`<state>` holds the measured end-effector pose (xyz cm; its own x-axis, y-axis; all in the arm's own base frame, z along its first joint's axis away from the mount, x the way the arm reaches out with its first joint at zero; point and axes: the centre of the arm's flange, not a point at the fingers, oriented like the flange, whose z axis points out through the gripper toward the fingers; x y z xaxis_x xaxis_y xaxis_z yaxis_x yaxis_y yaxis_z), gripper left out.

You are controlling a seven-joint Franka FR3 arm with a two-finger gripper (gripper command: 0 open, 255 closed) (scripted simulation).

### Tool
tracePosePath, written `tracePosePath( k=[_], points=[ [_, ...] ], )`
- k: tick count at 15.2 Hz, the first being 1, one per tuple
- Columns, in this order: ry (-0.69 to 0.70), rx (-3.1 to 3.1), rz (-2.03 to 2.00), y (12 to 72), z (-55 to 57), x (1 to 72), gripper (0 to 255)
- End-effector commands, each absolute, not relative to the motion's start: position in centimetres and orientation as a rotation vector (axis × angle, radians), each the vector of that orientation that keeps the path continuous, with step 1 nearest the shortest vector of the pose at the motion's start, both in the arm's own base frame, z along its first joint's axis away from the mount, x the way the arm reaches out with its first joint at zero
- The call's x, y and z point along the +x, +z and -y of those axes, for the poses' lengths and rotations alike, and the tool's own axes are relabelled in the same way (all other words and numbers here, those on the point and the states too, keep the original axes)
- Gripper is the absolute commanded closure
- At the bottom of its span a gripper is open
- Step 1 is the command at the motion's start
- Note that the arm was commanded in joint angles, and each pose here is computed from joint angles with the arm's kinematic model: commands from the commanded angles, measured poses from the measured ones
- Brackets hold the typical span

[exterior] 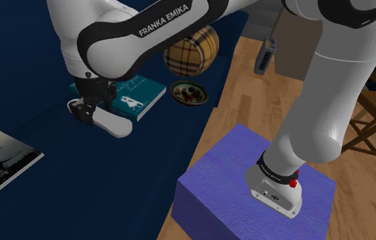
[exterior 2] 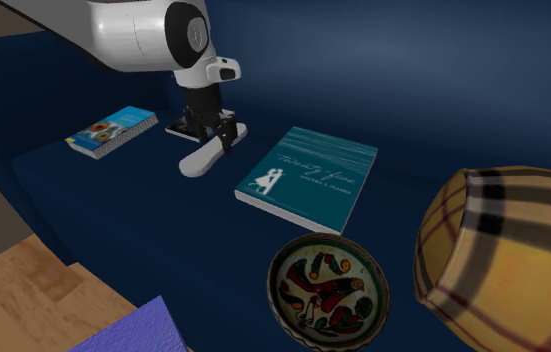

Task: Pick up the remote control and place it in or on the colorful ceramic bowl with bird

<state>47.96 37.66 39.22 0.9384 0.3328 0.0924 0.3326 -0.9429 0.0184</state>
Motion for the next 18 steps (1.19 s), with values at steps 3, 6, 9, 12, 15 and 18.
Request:
tracePosePath(
  k=[3,6,9,12,15,18],
  points=[
    [0.148,3.091,-0.531,41.4,-37.6,47.9,255],
    [0.148,3.091,-0.531,43.0,-37.6,47.9,255],
    [0.148,3.091,-0.531,44.6,-37.6,47.9,255],
    [0.148,3.091,-0.531,46.2,-37.6,47.9,255],
    [0.148,3.091,-0.531,47.7,-37.6,47.9,255],
    [0.148,3.091,-0.531,49.1,-37.6,47.9,255]
  ],
)
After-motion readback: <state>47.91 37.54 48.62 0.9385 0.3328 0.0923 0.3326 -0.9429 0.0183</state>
